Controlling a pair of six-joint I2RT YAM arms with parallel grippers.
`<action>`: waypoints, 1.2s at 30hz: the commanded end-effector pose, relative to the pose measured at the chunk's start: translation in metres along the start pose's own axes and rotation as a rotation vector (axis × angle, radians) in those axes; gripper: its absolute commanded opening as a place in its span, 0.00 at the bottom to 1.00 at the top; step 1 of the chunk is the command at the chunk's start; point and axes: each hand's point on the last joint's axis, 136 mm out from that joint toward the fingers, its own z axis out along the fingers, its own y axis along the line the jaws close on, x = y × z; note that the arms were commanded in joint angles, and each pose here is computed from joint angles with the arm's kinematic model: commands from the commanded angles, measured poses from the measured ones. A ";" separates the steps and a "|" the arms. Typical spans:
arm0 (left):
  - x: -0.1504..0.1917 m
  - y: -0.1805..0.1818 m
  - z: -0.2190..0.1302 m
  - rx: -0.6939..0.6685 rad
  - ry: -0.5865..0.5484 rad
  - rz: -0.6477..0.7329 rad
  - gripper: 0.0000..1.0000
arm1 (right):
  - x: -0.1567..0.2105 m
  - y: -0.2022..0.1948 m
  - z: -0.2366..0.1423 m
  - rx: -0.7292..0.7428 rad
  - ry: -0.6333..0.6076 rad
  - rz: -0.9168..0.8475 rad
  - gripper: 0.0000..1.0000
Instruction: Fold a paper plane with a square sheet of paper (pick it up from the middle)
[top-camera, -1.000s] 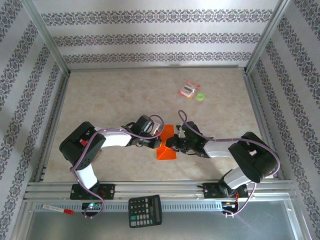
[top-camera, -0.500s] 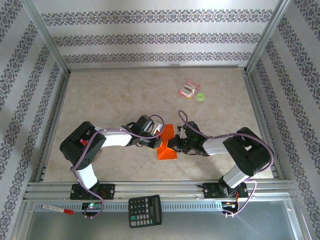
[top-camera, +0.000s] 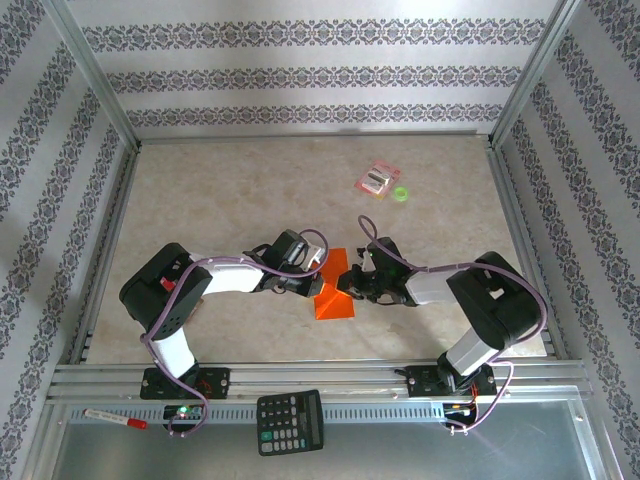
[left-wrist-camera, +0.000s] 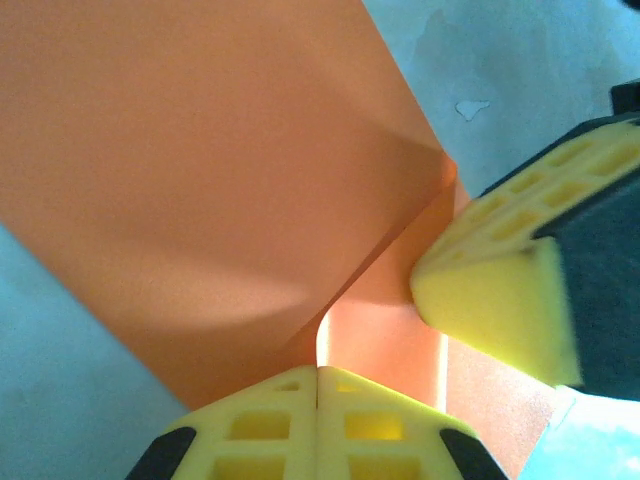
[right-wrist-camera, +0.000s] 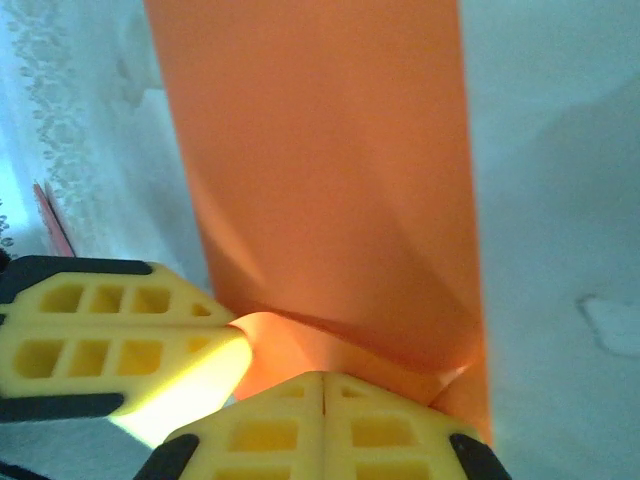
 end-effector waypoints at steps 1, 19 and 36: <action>0.032 0.030 0.007 -0.105 0.113 -0.042 0.00 | 0.004 -0.017 0.003 0.039 0.017 -0.006 0.00; -0.020 -0.001 -0.025 -0.079 -0.015 -0.019 0.31 | 0.016 -0.043 0.002 0.095 0.031 0.025 0.00; 0.040 -0.068 -0.027 0.134 0.033 -0.111 0.00 | 0.014 -0.045 0.005 0.105 0.038 0.027 0.00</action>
